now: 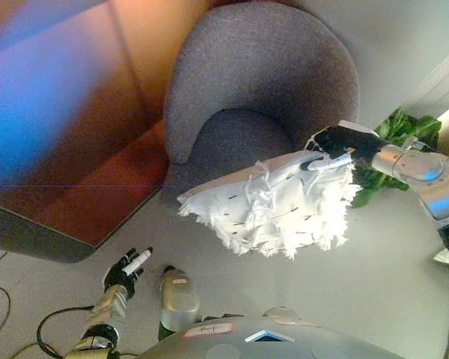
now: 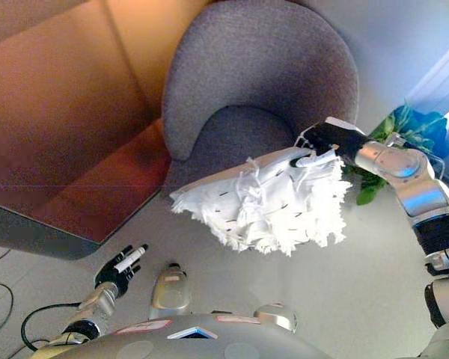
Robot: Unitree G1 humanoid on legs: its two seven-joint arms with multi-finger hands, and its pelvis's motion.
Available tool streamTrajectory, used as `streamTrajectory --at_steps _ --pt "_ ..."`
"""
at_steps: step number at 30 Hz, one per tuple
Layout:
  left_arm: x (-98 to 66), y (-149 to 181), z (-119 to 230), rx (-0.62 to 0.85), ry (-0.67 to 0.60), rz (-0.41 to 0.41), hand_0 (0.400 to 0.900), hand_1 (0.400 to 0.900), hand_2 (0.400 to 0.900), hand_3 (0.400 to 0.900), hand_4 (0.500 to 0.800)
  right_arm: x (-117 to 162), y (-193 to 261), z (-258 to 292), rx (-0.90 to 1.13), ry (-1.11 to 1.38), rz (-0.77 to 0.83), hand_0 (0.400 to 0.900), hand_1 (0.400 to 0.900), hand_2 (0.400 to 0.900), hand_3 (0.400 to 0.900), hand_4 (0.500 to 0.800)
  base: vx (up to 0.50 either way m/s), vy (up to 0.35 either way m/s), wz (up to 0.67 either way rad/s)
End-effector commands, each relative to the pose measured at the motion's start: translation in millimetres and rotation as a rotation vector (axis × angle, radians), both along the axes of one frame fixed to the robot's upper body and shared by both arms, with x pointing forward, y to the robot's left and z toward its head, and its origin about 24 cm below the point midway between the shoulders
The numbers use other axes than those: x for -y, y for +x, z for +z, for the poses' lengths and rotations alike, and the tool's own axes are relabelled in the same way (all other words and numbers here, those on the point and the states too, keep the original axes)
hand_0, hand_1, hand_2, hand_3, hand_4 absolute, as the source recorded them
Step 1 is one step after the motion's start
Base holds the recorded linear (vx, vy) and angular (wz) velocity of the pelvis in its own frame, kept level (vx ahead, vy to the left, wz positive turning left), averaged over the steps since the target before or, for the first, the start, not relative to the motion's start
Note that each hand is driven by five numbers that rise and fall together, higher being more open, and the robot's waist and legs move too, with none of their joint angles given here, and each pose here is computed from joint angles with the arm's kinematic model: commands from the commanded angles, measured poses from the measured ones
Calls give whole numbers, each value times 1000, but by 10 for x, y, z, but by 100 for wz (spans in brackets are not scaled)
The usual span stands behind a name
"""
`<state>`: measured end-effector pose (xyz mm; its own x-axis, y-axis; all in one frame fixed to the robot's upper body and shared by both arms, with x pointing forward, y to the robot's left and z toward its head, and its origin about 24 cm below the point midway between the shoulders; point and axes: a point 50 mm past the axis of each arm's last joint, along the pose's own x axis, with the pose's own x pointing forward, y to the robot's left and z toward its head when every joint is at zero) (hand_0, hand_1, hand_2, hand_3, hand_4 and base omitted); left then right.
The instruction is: Pick up the pillow and put it on the sofa.
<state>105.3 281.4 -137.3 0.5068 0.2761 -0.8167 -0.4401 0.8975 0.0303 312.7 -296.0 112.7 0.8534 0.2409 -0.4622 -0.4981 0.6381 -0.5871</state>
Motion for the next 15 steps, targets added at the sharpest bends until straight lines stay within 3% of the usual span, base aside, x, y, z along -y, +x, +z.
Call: streamTrajectory --at_steps 1,7,13,15 --pt "-304 37 152 1 140 -113 900 900 900 900 800 13 300 1141 396 170 -15 400 400 400 400 500 229 143 24" --pt "-412 104 240 25 172 -174 900 900 900 900 800 167 365 1211 381 168 -51 400 400 400 400 500 229 -51 28" --pt "-399 138 246 34 167 -200 900 900 900 900 800 335 325 1243 357 155 -90 400 400 400 400 500 265 -294 52" --pt "-394 64 215 21 158 -165 900 900 900 900 800 387 322 1218 326 158 -113 400 400 400 400 500 292 -307 41"
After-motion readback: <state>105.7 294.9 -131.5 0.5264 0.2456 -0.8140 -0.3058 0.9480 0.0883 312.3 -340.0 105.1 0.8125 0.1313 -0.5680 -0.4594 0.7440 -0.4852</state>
